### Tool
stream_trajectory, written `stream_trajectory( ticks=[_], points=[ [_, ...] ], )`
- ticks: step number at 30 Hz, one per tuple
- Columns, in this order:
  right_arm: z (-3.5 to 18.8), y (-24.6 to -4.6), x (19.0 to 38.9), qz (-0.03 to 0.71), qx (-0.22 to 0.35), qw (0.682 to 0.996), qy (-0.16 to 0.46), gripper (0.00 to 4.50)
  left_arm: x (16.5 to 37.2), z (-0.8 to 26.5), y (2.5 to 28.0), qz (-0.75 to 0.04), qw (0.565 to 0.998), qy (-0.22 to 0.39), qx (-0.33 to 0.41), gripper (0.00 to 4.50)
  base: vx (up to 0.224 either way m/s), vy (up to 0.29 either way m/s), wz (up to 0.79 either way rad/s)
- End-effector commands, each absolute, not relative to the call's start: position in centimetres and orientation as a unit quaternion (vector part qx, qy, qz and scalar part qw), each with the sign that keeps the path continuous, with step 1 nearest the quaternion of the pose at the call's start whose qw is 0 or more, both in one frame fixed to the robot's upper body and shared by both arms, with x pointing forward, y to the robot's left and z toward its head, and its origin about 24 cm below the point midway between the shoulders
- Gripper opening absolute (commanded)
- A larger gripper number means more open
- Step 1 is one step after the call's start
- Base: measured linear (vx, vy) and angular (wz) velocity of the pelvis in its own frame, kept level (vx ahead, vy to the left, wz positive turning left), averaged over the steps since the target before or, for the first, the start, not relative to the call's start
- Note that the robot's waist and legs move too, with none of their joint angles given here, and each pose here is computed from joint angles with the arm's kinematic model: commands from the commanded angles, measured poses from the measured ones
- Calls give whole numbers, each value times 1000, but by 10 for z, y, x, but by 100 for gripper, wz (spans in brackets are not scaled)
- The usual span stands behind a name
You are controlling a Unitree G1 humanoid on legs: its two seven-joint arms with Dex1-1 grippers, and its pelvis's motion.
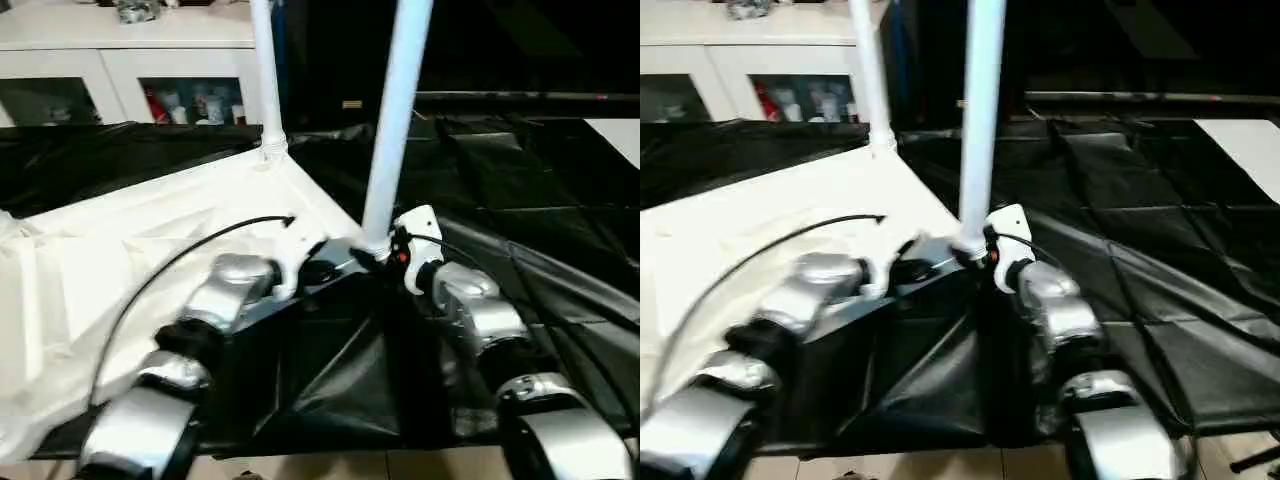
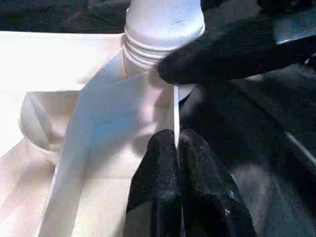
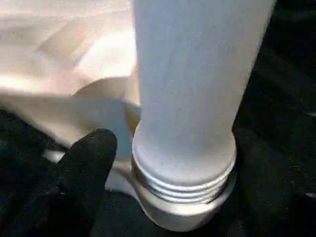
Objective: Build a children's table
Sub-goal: Rotate leg to tighten
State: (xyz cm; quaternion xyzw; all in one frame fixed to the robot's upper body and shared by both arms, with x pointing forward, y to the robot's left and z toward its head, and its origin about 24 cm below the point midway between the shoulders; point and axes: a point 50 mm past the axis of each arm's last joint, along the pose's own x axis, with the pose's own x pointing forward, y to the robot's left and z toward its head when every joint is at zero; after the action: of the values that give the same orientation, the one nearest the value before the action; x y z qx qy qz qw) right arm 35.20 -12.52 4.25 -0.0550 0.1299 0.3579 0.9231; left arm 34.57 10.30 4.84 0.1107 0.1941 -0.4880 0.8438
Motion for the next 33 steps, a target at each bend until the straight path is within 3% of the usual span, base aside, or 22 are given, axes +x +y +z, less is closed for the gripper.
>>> stream_trajectory(
  ticks=[1, 6, 12, 14, 28, 33],
  points=[
    [51, -122, 350, 405, -67, 905, 114, 421, 340, 55, 101, -536, 823, 162, 92, 0, 0, 0, 0],
    [53, -130, 340, 468, -53, 875, 114, 421, 332, 56, 119, -571, 799, 170, 84, 0, 0, 0, 0],
    [47, -133, 328, 521, -57, 842, 129, 421, 329, 57, 136, -570, 799, 173, 82, 0, 0, 0, 0],
    [46, -133, 327, 524, -54, 840, 131, 395, 329, 58, 138, -569, 799, 173, 81, 0, 0, 0, 0],
    [44, -126, 326, 524, -46, 840, 130, 285, 324, 57, 136, -582, 791, 175, 74, 0, 0, 0, 0],
    [30, -122, 332, 430, -50, 889, 145, 270, 335, 55, 122, -529, 827, 168, 86, 0, 0, 0, 0]
  ],
)
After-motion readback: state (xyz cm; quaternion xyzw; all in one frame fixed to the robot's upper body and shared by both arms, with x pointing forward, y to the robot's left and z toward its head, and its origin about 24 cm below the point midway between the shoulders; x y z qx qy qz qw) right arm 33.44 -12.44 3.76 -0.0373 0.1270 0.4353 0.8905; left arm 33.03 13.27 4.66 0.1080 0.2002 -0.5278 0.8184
